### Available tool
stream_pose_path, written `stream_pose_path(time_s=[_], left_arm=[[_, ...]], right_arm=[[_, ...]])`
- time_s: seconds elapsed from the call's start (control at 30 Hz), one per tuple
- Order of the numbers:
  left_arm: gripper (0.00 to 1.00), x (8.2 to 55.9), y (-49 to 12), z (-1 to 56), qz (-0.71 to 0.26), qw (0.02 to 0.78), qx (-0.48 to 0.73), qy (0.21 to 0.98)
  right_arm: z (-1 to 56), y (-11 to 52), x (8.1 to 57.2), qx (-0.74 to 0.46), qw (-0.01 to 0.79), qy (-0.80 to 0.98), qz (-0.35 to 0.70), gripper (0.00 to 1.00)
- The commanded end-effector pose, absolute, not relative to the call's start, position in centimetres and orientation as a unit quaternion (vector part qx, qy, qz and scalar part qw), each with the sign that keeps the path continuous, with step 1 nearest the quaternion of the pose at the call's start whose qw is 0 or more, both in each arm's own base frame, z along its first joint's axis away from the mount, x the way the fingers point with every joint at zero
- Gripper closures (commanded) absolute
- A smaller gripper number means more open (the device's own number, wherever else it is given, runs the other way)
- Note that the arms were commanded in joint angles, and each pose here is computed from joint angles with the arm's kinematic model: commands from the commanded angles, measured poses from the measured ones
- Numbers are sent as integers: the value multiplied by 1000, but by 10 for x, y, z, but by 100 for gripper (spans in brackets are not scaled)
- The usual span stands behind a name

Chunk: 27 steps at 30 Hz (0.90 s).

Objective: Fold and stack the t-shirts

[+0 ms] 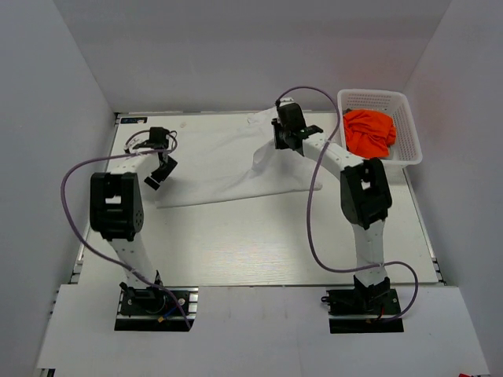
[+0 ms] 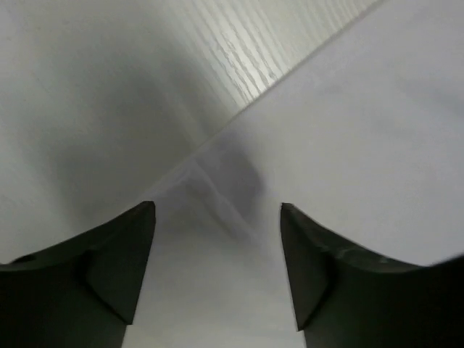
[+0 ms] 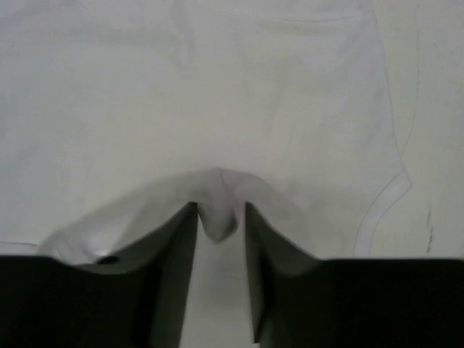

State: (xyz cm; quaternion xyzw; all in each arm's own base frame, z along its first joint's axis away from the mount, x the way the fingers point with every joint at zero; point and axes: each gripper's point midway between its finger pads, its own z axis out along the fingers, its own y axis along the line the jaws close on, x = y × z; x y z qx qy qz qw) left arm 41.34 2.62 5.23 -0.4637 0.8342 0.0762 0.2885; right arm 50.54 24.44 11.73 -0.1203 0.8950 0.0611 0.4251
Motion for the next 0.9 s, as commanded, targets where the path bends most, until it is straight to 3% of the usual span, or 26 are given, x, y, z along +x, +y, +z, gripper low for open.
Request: stream_pose_path(time_s=[0.0,0.03,0.07,0.1,0.23,0.27,0.47,0.6,0.87], left_arm=[[16,410,47,45,112,244,-504,821],[13,420,52,48,107,244,-512,816],[2,427,49,55,93,250,-513,816],[0,440,52,69,79,265,-509,815],[0,453,44,92,44,286,-490,822],[0,454,41,100,30,296,-483,824],[0,452,-8,88,-76,297,-378,874],[0,433,-33,52,-120,232,-353,898],[0,406,-47,14,-146,187,-338,911]], right_arm=[[145,250,542,-94,447,886,85,54],[119,247,546,-90,420,899,85,22],[124,253,548,-85,421,898,94,13],[142,258,555,-87,431,891,116,10],[159,256,535,-93,445,880,137,10],[138,251,521,-95,425,890,133,10],[129,228,475,-74,415,896,142,10],[103,232,463,-59,379,908,169,10],[55,224,453,-22,324,927,189,10]])
